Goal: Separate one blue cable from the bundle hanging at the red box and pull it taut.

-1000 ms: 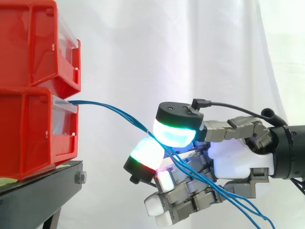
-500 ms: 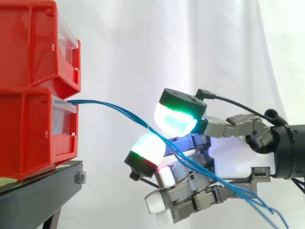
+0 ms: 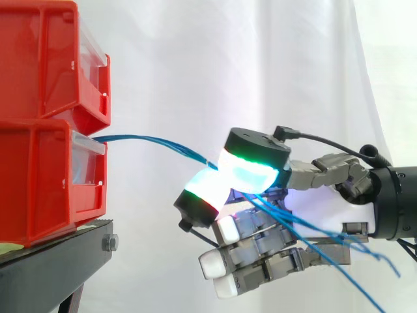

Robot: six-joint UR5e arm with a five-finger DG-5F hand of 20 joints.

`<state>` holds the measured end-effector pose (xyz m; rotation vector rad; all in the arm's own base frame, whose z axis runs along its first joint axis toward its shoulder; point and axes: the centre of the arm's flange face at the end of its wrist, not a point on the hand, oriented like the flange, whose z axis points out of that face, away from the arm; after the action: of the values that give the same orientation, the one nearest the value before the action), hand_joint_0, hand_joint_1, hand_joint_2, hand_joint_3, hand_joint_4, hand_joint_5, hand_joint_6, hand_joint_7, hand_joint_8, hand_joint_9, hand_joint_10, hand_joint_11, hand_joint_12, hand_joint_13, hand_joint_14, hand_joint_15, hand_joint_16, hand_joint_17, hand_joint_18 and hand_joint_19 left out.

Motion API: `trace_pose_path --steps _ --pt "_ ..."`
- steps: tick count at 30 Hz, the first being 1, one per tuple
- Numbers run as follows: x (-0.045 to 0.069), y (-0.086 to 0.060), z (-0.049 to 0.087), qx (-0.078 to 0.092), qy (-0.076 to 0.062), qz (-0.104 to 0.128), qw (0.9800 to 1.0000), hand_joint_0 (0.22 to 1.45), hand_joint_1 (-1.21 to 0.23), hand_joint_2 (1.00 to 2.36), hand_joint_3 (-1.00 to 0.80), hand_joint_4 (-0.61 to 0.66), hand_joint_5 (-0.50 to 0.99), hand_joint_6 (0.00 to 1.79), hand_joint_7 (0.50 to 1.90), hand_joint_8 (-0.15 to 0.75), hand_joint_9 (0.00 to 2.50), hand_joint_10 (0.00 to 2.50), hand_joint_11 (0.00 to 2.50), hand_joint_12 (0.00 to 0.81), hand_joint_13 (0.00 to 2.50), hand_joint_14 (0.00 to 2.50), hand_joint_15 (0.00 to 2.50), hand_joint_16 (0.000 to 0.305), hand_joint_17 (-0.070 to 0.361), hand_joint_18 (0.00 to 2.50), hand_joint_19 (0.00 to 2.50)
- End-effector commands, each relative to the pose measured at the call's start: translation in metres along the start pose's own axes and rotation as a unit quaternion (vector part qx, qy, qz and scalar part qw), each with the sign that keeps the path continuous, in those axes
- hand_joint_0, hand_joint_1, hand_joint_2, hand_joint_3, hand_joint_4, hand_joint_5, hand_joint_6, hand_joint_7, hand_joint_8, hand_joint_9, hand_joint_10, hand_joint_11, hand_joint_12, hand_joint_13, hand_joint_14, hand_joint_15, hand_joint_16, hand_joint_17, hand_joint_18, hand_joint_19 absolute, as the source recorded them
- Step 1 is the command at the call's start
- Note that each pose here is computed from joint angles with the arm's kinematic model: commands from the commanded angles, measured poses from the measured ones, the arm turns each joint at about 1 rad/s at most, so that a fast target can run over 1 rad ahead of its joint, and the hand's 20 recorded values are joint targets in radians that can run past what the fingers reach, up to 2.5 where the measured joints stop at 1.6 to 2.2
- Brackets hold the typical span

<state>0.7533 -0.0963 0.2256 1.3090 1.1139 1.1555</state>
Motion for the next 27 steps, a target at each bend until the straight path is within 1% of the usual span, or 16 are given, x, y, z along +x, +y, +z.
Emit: trace_pose_path --steps 1,3,4,6,8,9,10,12,14,17,20,21,23,24,25,27 --pt "-0.001 0.006 -0.001 -0.004 0.000 0.000 1.0000 0.76 -0.89 1.00 -0.50 0.17 -0.19 0.86 1.28 0.291 0.89 0.02 0.59 0.336 0.90 0.01 0.27 0.032 0.073 0.75 0.26" --pt "-0.002 0.010 -0.003 0.000 -0.001 -0.001 1.0000 0.71 -0.89 1.00 -0.50 0.18 -0.19 0.87 1.29 0.293 0.93 0.02 0.61 0.327 0.92 0.01 0.28 0.031 0.070 0.76 0.27" --pt "-0.004 0.015 -0.006 0.006 -0.002 -0.003 1.0000 0.68 -0.88 1.00 -0.50 0.18 -0.19 0.87 1.30 0.291 0.93 0.02 0.61 0.323 0.92 0.01 0.28 0.031 0.070 0.76 0.28" --pt "-0.004 0.017 -0.008 0.011 -0.003 -0.003 0.9999 0.56 -0.83 1.00 -0.50 0.17 -0.18 0.87 1.28 0.301 0.96 0.02 0.62 0.337 0.94 0.01 0.29 0.032 0.072 0.77 0.31" --pt "-0.004 0.020 -0.010 0.018 -0.002 -0.005 0.9998 0.53 -0.77 1.00 -0.50 0.17 -0.18 0.87 1.26 0.308 0.97 0.02 0.61 0.345 0.94 0.01 0.30 0.034 0.077 0.77 0.32" --pt "-0.005 0.022 -0.012 0.021 -0.003 -0.006 0.9998 0.51 -0.68 1.00 -0.50 0.17 -0.17 0.86 1.25 0.311 0.98 0.02 0.61 0.349 0.95 0.01 0.30 0.035 0.079 0.77 0.33" --pt "-0.006 0.022 -0.012 0.021 -0.003 -0.006 0.9998 0.51 -0.66 1.00 -0.50 0.17 -0.17 0.86 1.25 0.314 0.98 0.02 0.61 0.350 0.96 0.01 0.30 0.035 0.079 0.77 0.33" --pt "-0.006 0.024 -0.013 0.024 -0.003 -0.006 0.9997 0.61 -0.54 1.00 -0.50 0.14 -0.17 0.84 1.30 0.305 1.00 0.02 0.60 0.331 0.94 0.01 0.31 0.032 0.072 0.75 0.38" --pt "-0.006 0.023 -0.013 0.025 -0.003 -0.007 0.9997 0.63 -0.59 1.00 -0.48 0.13 -0.17 0.85 1.36 0.305 1.00 0.02 0.61 0.334 0.95 0.01 0.32 0.033 0.074 0.76 0.39" --pt "-0.006 0.024 -0.014 0.026 -0.004 -0.006 0.9996 0.63 -0.68 1.01 -0.34 0.09 -0.17 0.86 1.36 0.301 0.98 0.02 0.62 0.338 0.95 0.01 0.33 0.033 0.075 0.77 0.41" --pt "-0.006 0.026 -0.014 0.023 -0.004 -0.006 0.9997 0.64 -0.78 1.02 -0.23 0.01 -0.18 0.88 1.37 0.301 0.96 0.02 0.62 0.342 0.95 0.01 0.33 0.035 0.079 0.79 0.41" --pt "-0.006 0.026 -0.014 0.023 -0.004 -0.006 0.9997 0.66 -0.81 1.02 -0.23 -0.01 -0.19 0.88 1.42 0.304 0.95 0.02 0.63 0.342 0.95 0.01 0.33 0.035 0.079 0.79 0.40" --pt "-0.007 0.025 -0.014 0.024 -0.005 -0.007 0.9997 0.69 -0.87 1.02 -0.24 -0.02 -0.19 0.88 1.50 0.299 0.94 0.02 0.62 0.345 0.95 0.01 0.33 0.036 0.080 0.80 0.39" --pt "-0.007 0.027 -0.014 0.023 -0.005 -0.006 0.9997 0.72 -0.87 1.02 -0.30 -0.01 -0.20 0.88 1.48 0.299 0.93 0.02 0.62 0.345 0.95 0.01 0.32 0.036 0.081 0.81 0.38" --pt "-0.007 0.026 -0.014 0.024 -0.005 -0.007 0.9997 0.73 -0.88 1.01 -0.33 0.01 -0.20 0.88 1.52 0.298 0.93 0.02 0.62 0.345 0.95 0.01 0.32 0.036 0.081 0.81 0.37" --pt "-0.007 0.026 -0.014 0.024 -0.005 -0.007 0.9997 0.77 -0.89 1.00 -0.47 0.04 -0.20 0.88 1.48 0.297 0.94 0.02 0.61 0.346 0.95 0.01 0.32 0.036 0.081 0.82 0.35"
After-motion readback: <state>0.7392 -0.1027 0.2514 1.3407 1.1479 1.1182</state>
